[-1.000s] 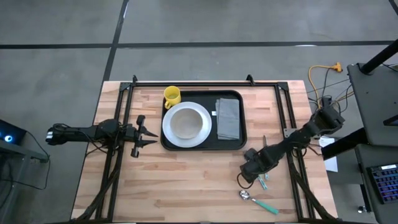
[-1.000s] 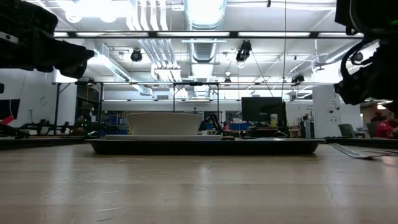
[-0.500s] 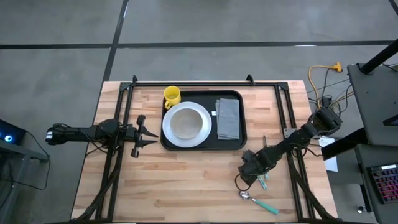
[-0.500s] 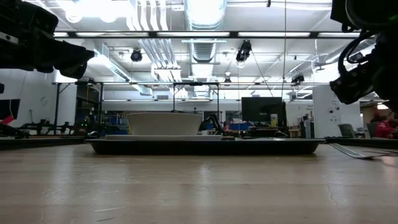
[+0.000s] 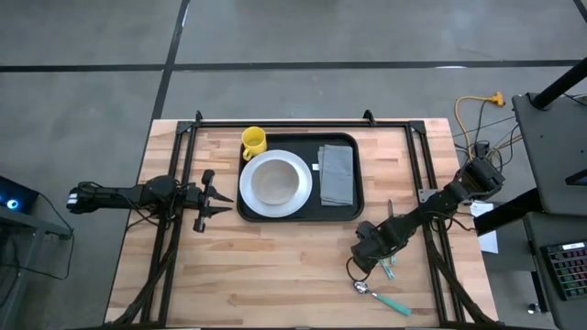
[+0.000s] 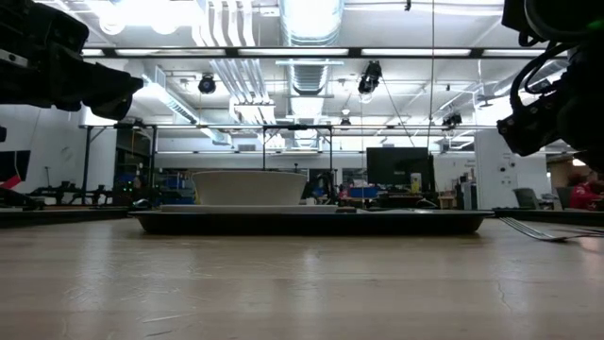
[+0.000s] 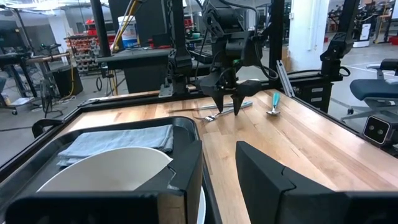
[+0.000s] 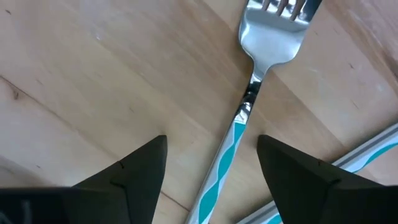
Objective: Set up tray
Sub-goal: Put the blue fork on the gray napkin to the right of the white plate
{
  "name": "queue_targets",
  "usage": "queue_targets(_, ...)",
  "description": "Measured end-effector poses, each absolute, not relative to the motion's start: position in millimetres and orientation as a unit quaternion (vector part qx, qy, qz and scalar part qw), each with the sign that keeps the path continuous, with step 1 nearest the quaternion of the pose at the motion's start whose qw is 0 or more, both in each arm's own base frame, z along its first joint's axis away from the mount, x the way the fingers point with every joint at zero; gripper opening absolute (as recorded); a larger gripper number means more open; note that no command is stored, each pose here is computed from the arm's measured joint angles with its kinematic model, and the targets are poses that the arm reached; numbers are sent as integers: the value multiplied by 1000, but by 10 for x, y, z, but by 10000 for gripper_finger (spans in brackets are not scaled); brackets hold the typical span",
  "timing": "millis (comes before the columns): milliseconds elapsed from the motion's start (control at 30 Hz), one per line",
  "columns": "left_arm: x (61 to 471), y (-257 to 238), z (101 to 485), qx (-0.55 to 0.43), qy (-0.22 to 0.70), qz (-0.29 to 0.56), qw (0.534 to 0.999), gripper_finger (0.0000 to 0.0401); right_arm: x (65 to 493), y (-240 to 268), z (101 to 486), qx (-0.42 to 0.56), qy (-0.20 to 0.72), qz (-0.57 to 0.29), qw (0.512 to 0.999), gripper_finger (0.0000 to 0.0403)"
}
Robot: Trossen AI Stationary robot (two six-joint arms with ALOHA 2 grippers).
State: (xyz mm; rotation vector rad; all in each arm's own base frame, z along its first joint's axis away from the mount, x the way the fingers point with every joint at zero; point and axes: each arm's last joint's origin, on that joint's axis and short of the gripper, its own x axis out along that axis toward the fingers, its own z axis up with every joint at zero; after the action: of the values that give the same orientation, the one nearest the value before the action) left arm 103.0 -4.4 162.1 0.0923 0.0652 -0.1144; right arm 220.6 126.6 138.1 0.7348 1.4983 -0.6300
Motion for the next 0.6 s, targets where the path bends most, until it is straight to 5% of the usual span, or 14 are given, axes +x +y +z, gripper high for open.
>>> queue_targets(367, 1030, -44, 1621, 46, 32, -57, 997, 83, 2212, 1264, 1382, 322, 647, -280, 632, 241)
queue_targets(600, 1030, -44, 1621, 46, 32, -57, 997, 83, 2209, 1259, 1381, 327, 644, -290, 628, 181)
